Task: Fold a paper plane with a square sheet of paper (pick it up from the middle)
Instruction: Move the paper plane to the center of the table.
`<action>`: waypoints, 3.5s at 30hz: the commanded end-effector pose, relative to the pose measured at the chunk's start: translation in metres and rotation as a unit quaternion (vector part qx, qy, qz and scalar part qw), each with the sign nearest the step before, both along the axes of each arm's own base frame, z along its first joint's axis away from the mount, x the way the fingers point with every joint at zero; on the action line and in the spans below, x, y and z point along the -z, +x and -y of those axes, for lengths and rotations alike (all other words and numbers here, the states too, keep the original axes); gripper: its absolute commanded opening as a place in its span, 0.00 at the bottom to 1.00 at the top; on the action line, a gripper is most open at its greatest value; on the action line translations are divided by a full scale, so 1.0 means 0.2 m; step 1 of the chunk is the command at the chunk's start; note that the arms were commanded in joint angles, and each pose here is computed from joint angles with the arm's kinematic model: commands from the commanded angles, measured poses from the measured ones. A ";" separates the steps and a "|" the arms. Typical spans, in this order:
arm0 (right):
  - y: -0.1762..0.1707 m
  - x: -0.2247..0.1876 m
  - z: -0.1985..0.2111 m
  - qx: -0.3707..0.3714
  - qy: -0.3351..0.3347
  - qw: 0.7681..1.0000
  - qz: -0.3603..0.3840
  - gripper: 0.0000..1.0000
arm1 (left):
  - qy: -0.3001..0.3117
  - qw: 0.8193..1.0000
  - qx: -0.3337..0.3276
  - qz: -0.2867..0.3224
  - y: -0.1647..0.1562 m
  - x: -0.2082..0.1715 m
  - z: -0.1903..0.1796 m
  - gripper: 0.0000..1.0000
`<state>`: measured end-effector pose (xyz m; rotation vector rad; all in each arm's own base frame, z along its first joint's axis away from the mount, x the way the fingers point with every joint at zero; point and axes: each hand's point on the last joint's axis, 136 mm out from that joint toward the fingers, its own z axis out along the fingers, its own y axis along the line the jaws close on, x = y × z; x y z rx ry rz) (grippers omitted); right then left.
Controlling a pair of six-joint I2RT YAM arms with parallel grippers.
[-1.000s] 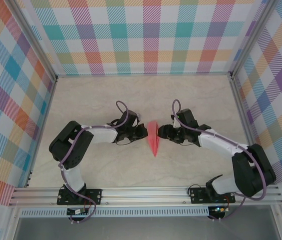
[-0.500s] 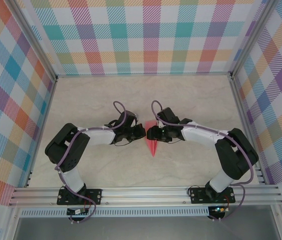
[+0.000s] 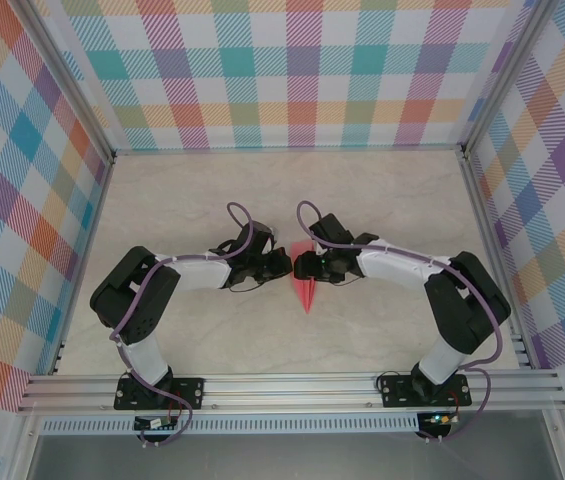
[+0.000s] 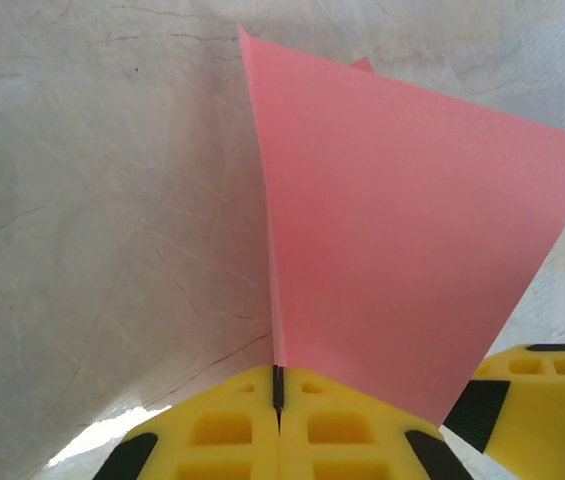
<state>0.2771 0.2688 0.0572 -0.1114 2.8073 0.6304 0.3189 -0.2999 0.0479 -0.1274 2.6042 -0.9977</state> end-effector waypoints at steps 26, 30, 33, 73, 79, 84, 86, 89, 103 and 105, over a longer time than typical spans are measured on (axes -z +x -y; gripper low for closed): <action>-0.09 0.15 -0.03 0.039 -0.051 0.996 -0.054 0.37 | 0.005 1.000 -0.009 0.001 0.00 0.00 -0.04 0.02; -0.09 0.14 0.01 0.050 -0.070 0.995 -0.048 0.26 | 0.016 1.000 -0.018 0.007 0.01 -0.02 -0.07 0.09; -0.09 0.13 0.03 0.052 -0.079 0.995 -0.045 0.20 | 0.029 0.999 -0.028 0.012 0.01 -0.03 -0.10 0.17; -0.01 0.23 0.11 0.065 -0.188 0.978 -0.067 0.15 | 0.278 0.932 -0.226 0.052 -0.09 -0.15 -0.85 1.00; 0.02 0.16 0.09 0.061 -0.182 0.980 -0.049 0.10 | 0.279 0.932 -0.228 0.045 -0.10 -0.15 -0.86 1.00; 0.12 0.04 0.03 0.048 -0.173 0.984 -0.011 0.10 | 0.281 0.930 -0.235 0.038 -0.11 -0.15 -0.89 1.00; 0.17 0.03 0.01 0.043 -0.173 0.984 -0.003 0.10 | 0.283 0.929 -0.236 0.035 -0.11 -0.14 -0.90 1.00; 0.25 0.05 -0.03 0.036 -0.173 0.984 0.001 0.10 | 0.285 0.928 -0.238 0.032 -0.12 -0.14 -0.91 1.00; 0.38 0.20 -0.12 0.004 -0.184 0.982 -0.035 0.13 | 0.282 0.928 -0.241 0.029 -0.15 -0.16 -0.94 1.00; 0.36 0.24 -0.12 0.003 -0.185 0.982 -0.047 0.13 | 0.276 0.930 -0.241 0.030 -0.15 -0.16 -0.93 1.00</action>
